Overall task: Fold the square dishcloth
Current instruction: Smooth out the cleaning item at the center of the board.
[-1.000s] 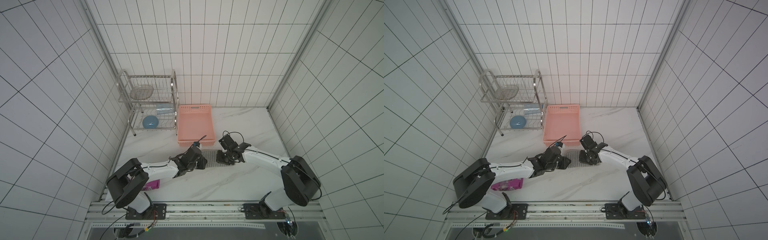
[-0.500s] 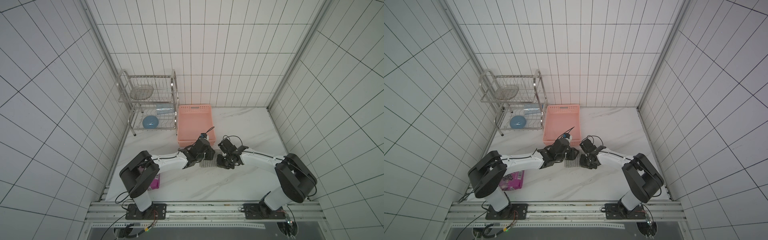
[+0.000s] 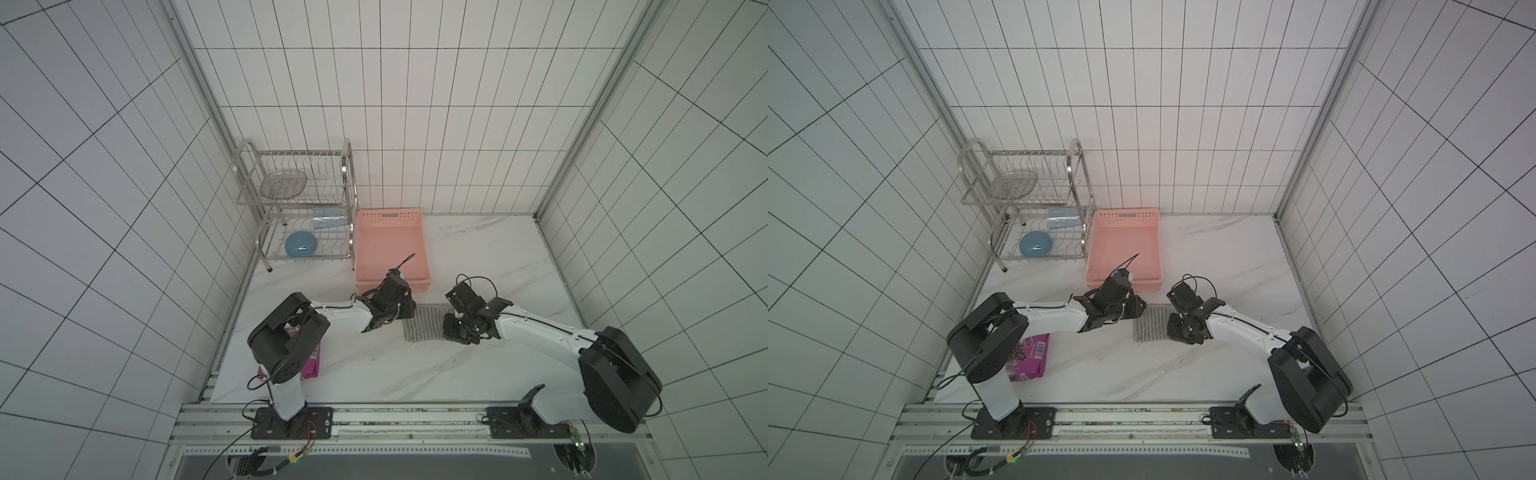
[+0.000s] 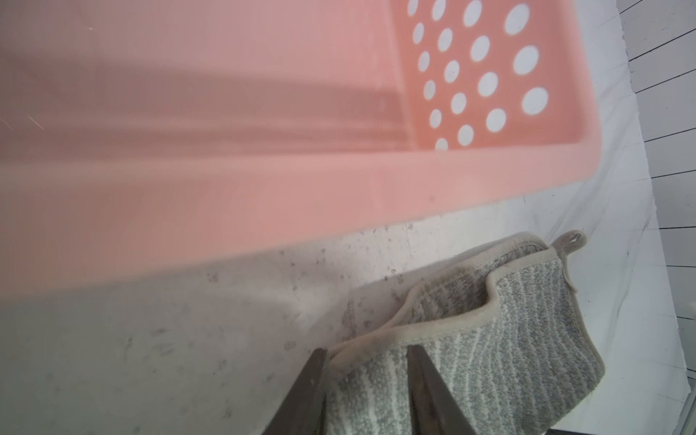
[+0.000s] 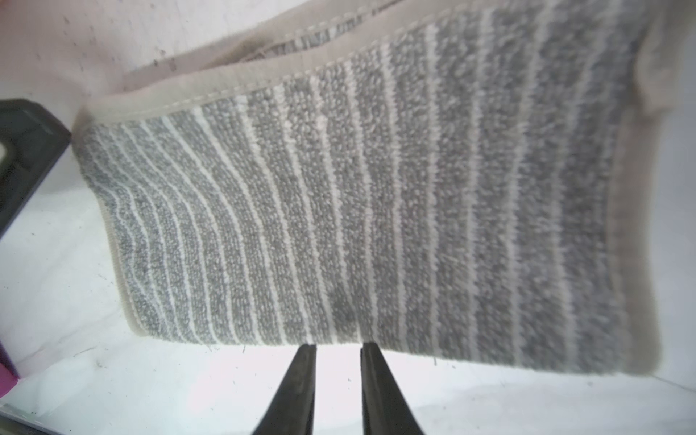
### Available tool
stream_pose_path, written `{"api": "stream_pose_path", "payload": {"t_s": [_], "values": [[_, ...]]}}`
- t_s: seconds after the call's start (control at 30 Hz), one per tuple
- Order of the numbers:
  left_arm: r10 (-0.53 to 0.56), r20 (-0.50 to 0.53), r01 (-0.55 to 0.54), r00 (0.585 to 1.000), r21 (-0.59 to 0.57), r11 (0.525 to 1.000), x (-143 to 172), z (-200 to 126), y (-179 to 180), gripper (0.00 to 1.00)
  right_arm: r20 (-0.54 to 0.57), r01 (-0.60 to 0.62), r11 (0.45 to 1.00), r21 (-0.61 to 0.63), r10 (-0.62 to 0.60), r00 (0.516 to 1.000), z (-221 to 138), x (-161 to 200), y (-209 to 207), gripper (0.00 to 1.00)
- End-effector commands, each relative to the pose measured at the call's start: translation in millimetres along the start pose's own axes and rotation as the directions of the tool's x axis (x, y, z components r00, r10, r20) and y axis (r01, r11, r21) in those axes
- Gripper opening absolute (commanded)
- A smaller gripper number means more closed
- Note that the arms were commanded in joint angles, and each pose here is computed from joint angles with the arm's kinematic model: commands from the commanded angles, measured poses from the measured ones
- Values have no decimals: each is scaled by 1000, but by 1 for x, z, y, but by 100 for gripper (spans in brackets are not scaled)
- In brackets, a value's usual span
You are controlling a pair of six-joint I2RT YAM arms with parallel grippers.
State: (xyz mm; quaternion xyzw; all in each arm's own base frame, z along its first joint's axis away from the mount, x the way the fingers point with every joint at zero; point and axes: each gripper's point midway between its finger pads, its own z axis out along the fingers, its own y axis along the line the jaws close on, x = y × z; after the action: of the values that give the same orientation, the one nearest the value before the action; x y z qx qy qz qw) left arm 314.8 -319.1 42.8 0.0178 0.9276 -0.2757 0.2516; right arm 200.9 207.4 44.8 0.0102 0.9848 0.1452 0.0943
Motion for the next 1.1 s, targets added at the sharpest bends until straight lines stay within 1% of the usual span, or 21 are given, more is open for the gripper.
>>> {"api": "stream_pose_path", "payload": {"t_s": [0.0,0.13,0.27,0.4,0.53,0.63,0.73,0.87,0.97,1.07], "values": [[-10,-30,11,1000,33,999,10,8,-3,36,53,25,998,55,-28,998,-21,-9,-5,28],[-24,-33,25,999,33,999,15,2,0,35,119,11,994,105,-24,993,-38,-24,-16,30],[-9,-5,10,1000,49,999,7,-15,-9,36,123,-32,991,133,16,992,-41,-29,-35,30],[34,33,-36,999,61,997,-3,-33,-27,39,114,-73,987,143,57,992,-39,-27,-51,30],[81,54,-85,995,97,992,-6,-44,-52,43,101,-97,983,157,82,992,-35,-23,-64,30],[104,24,-107,994,142,984,0,-38,-69,45,96,-102,981,163,87,992,-31,-22,-70,30],[130,-26,-123,991,192,974,12,-24,-85,44,93,-111,978,174,96,991,-27,-21,-75,26],[168,-90,-140,982,259,956,27,-7,-107,44,89,-118,977,176,103,991,-23,-23,-79,26],[181,-123,-139,976,292,946,36,1,-115,44,82,-115,978,173,102,991,-17,-26,-80,25],[179,-146,-131,973,289,948,41,12,-114,44,74,-116,979,167,105,992,-11,-29,-80,25]]}}
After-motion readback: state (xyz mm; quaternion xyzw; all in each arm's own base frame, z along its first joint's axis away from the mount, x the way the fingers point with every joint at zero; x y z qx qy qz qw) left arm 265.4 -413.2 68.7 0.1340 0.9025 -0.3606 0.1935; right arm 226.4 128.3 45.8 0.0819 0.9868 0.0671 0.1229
